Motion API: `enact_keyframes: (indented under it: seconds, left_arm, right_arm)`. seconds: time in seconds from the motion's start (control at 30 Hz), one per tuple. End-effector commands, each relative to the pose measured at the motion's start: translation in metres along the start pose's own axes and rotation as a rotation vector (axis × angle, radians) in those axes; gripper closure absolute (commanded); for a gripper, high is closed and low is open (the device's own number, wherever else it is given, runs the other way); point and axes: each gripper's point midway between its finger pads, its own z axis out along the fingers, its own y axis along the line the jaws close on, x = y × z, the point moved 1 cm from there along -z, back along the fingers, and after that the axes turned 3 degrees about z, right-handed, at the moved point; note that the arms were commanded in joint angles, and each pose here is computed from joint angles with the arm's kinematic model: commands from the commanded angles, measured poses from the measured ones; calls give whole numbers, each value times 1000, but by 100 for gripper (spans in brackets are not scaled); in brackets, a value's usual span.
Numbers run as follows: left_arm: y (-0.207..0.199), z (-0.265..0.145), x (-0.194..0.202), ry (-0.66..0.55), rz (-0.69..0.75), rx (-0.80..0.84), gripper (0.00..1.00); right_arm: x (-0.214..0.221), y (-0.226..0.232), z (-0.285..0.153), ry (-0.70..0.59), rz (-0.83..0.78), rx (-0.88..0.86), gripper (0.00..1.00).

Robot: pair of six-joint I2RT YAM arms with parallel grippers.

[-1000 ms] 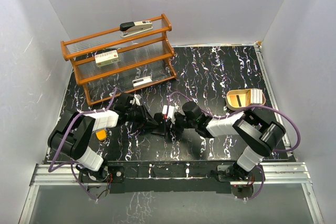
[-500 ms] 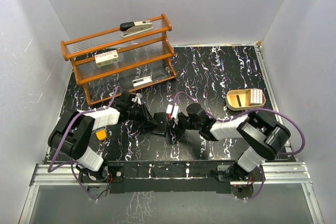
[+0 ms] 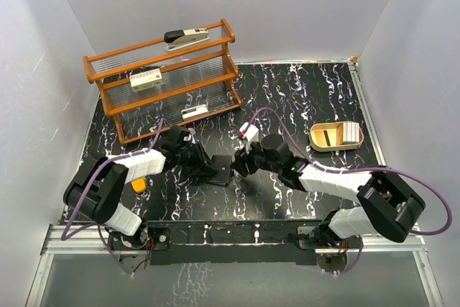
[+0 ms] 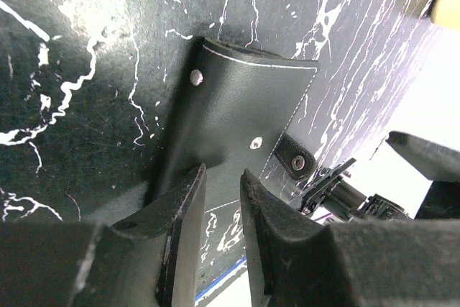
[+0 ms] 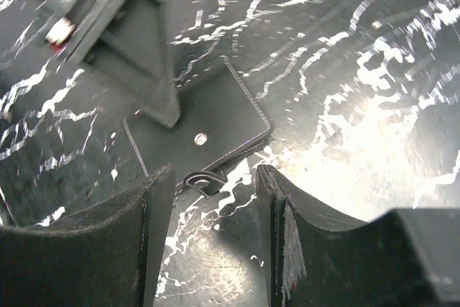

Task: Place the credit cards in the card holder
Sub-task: Close the card holder at the center of the board.

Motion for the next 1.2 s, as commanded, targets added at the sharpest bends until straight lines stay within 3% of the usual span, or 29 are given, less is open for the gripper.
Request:
enact_keyframes:
  seconds: [0.0, 0.1, 0.3, 0.57, 0.83, 1.17]
  left_arm:
    - [0, -5, 7, -26, -42, -7, 74]
    - [-11, -15, 0, -61, -18, 4, 70]
    - [-4, -27, -17, -120, 63, -130, 61]
    - [18, -19, -22, -96, 130, -242, 57]
    - [11, 5, 0, 20, 62, -99, 59]
    - [-7, -2, 18, 33, -34, 66, 70]
  right_arm:
    - [-21, -24, -1, 2, 301, 221, 54]
    - [-24, -18, 3, 16, 418, 215, 55]
    - [-19, -4, 7, 6, 690, 196, 55]
    - [0, 7, 18, 61, 800, 147, 53]
    - [12, 6, 19, 69, 856, 164, 55]
    - [6, 7, 21, 65, 834, 152, 63]
